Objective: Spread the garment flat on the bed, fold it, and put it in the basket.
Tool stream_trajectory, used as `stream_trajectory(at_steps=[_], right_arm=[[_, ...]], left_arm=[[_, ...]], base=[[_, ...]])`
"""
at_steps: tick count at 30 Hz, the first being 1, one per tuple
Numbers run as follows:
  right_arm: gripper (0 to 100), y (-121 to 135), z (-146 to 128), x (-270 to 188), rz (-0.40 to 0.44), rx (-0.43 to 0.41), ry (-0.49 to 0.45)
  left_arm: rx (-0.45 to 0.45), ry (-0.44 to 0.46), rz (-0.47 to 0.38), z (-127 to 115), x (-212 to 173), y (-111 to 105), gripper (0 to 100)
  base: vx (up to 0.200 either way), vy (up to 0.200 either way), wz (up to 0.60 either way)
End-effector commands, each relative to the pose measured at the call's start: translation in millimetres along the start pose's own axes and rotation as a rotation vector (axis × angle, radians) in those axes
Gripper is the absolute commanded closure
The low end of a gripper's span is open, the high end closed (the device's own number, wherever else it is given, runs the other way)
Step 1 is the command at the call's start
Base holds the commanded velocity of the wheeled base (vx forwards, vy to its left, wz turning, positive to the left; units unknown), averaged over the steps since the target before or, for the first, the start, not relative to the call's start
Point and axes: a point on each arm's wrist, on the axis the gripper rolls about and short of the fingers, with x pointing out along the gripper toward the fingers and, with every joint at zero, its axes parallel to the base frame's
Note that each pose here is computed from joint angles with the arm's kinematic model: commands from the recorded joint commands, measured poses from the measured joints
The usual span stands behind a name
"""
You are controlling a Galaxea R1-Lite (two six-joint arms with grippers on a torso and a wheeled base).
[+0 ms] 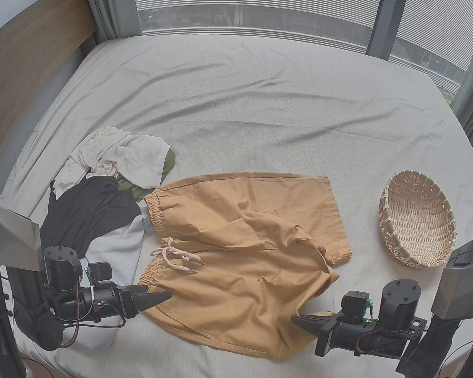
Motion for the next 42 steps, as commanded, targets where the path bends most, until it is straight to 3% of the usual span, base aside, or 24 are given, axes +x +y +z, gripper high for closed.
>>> stream_trajectory(at_steps=[1, 8, 17, 24, 25, 35, 42], right_arm=[[100, 17, 2, 14, 0.082, -0.015, -0.005], [100, 11, -2, 42, 0.095, -0.020, 0.002], [100, 7, 4, 83, 0.222, -0.040, -0.021], [100, 11, -3, 93, 0.254, -0.043, -0.004], [0, 12, -3, 93, 0.266, -0.043, 0.001], [0, 45, 13, 82, 0.381, 0.033, -0.014], [0, 60, 23, 70, 0.472, 0.152, 0.007]], left_arm=[[-0.001, 0.016, -0.007, -3, 2, -2, 0], [-0.007, 0.034, -0.008, -7, 3, -2, 0], [-0.002, 0.053, -0.009, -12, 6, -1, 0], [-0.002, 0.053, -0.009, -12, 6, -1, 0], [0.000, 0.054, -0.011, -12, 6, -2, 0], [0.000, 0.064, -0.013, -14, 7, -2, 0], [-0.002, 0.064, -0.013, -14, 8, -2, 0]], base=[[0.000, 0.000, 0.00], [0.000, 0.000, 0.00], [0.000, 0.000, 0.00], [0.000, 0.000, 0.00], [0.000, 0.000, 0.00], [0.000, 0.000, 0.00], [0.000, 0.000, 0.00]])
